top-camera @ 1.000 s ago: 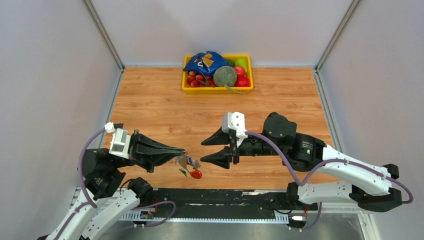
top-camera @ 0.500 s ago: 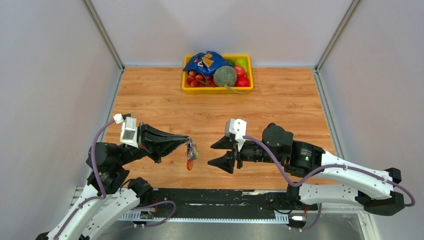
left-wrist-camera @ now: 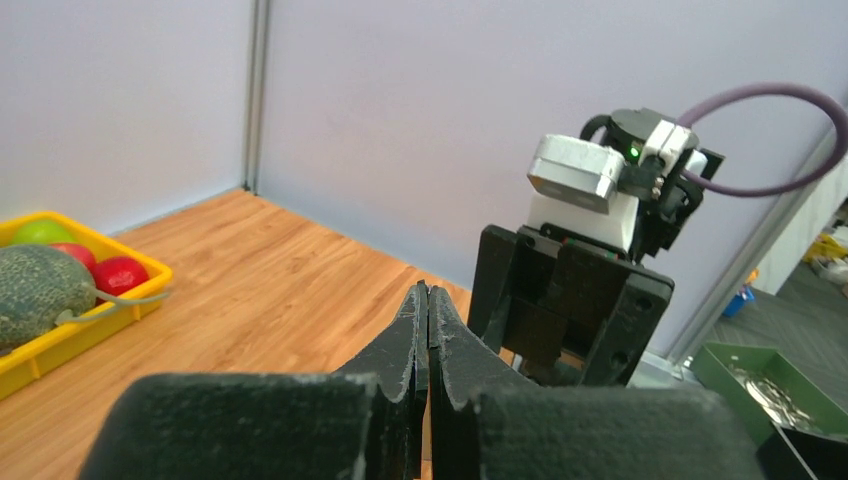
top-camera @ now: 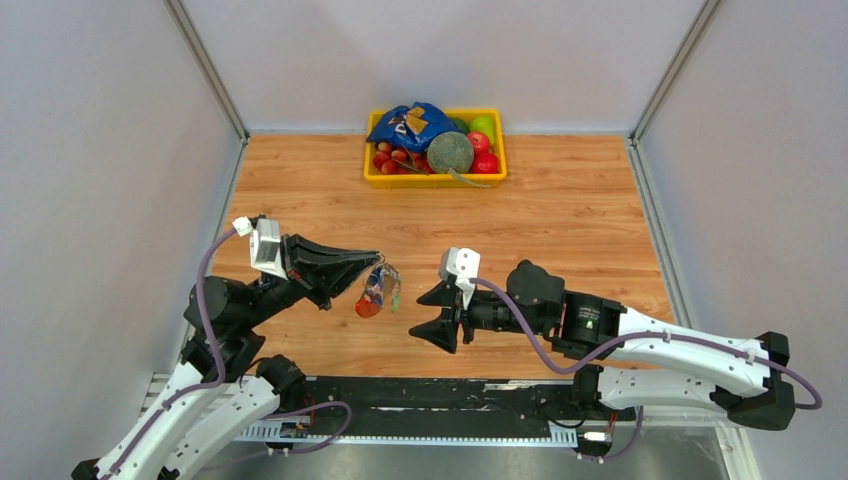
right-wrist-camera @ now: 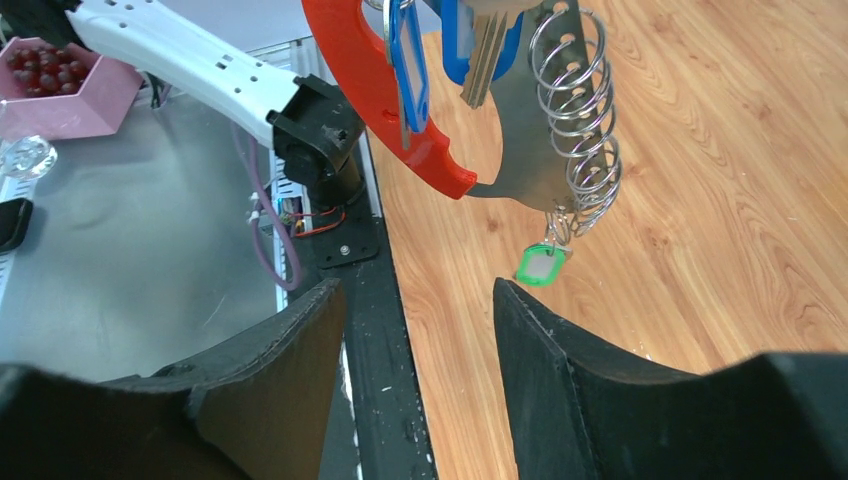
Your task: Put the keys on the keyring
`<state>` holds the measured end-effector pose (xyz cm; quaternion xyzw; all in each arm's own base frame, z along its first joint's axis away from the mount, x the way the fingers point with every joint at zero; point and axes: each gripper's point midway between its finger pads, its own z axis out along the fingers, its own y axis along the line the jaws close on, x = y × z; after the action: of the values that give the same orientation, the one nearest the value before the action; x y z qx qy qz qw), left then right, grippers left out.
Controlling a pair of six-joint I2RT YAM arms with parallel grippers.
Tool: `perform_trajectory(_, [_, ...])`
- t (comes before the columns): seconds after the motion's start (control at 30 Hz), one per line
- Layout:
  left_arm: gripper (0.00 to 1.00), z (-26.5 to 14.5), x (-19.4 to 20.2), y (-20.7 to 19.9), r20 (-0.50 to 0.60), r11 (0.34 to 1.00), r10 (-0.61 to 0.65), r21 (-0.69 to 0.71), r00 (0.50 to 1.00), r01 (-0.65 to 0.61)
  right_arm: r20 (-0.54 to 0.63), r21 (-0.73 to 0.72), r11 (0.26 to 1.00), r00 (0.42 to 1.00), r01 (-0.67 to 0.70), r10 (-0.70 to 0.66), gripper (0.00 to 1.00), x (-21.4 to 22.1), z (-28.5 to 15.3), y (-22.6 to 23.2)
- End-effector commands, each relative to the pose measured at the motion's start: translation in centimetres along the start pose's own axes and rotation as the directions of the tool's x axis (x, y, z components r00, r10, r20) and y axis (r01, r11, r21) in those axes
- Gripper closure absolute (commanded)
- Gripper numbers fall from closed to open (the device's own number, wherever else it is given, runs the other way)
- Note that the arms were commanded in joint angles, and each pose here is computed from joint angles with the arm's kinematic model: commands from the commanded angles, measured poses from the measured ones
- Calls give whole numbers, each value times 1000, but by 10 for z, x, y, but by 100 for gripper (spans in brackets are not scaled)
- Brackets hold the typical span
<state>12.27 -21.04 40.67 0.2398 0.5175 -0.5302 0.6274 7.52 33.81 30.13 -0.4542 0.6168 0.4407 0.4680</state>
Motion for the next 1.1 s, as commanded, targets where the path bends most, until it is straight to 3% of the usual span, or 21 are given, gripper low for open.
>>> perform_trajectory(0.0, [100,3,-10,12,50,998,3,-67,999,0,110,46,999,994,-7,2,40,-18,12,-5])
perform_trajectory(0.37, [100,3,-9,40,90,974,-54,-216,994,72,169,168,985,982,50,-79,36,-27,35,-21])
perform_trajectory(0.67, [100,3,-15,51,137,956,-85,-268,987,119,197,178,979,971,100,-135,33,-27,61,-17])
perform_trajectory(1.07, [100,6,-19,39,144,967,-115,-210,983,144,276,354,930,939,97,-203,35,-45,64,-45])
